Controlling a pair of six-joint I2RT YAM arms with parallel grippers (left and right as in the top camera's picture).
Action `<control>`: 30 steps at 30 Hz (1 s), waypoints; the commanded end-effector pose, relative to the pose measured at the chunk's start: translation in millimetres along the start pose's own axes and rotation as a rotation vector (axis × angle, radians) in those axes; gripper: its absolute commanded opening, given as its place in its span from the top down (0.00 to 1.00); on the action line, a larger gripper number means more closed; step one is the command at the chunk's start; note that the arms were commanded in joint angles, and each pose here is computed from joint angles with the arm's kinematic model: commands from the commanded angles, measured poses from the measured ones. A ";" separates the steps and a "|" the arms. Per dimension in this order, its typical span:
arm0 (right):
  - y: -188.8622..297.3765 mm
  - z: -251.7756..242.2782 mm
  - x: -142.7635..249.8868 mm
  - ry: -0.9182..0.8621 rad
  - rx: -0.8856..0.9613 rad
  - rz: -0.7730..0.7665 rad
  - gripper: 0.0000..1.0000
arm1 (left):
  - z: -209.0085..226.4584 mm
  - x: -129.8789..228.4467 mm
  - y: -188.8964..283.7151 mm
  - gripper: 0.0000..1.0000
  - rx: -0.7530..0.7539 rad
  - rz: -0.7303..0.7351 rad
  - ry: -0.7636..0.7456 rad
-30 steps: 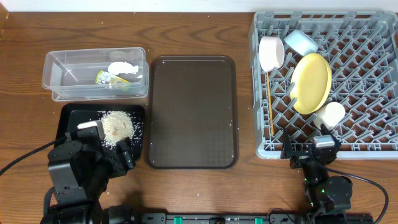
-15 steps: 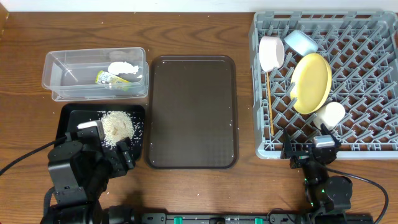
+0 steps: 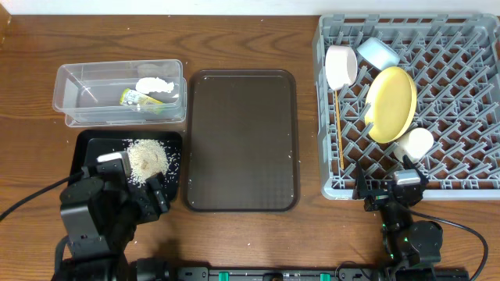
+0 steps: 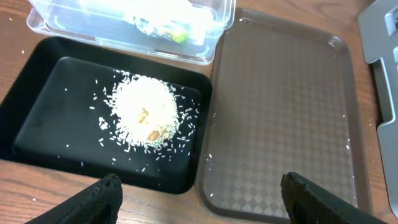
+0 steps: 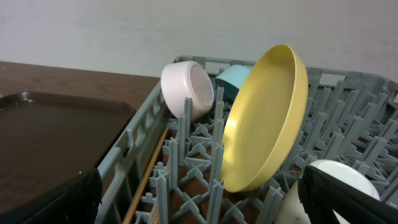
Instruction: Sort waste into correct bins and load items into the dishwasher rack
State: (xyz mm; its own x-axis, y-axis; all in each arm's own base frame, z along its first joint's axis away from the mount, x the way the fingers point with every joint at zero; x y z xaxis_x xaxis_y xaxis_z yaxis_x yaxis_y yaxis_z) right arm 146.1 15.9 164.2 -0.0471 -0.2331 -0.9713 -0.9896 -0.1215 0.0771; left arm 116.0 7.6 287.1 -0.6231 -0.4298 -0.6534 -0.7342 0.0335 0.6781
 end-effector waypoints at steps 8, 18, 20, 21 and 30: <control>0.4 1.3 -0.4 0.013 -0.012 -0.007 0.01 | 12.5 26.1 -18.0 0.16 0.058 -0.285 -0.055; 0.4 1.3 -0.4 0.013 -0.012 -0.007 0.01 | 20.5 44.7 -66.9 0.16 0.195 -0.617 -0.097; 0.4 1.3 -0.4 0.013 -0.012 -0.007 0.01 | 21.5 46.1 -73.4 0.16 0.204 -0.660 -0.096; 0.4 1.3 -0.4 0.013 -0.012 -0.007 0.01 | 22.2 46.1 -76.7 0.16 0.202 -0.680 -0.093; 0.4 1.3 -0.4 0.013 -0.012 -0.007 0.01 | 34.4 64.4 -107.8 0.16 0.153 -0.639 -0.083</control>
State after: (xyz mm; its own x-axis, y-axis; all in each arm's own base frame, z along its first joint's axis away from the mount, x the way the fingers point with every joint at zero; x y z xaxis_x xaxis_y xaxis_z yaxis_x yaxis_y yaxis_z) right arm 146.1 16.0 164.2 -0.0470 -0.2330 -0.9713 -0.9895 -0.1219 0.0771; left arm 145.9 5.8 172.9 -0.0230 -0.3318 -0.9431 -0.9979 -0.0492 0.0417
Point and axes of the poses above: each gripper's point midway between its finger pads, its own y axis back along the fingers, its own z axis along the line the jaws close on, x = y × z, the point moved 10 cm from there along y, back along the fingers, and after that the axes turned 11 degrees about y, right-handed, at the moved point
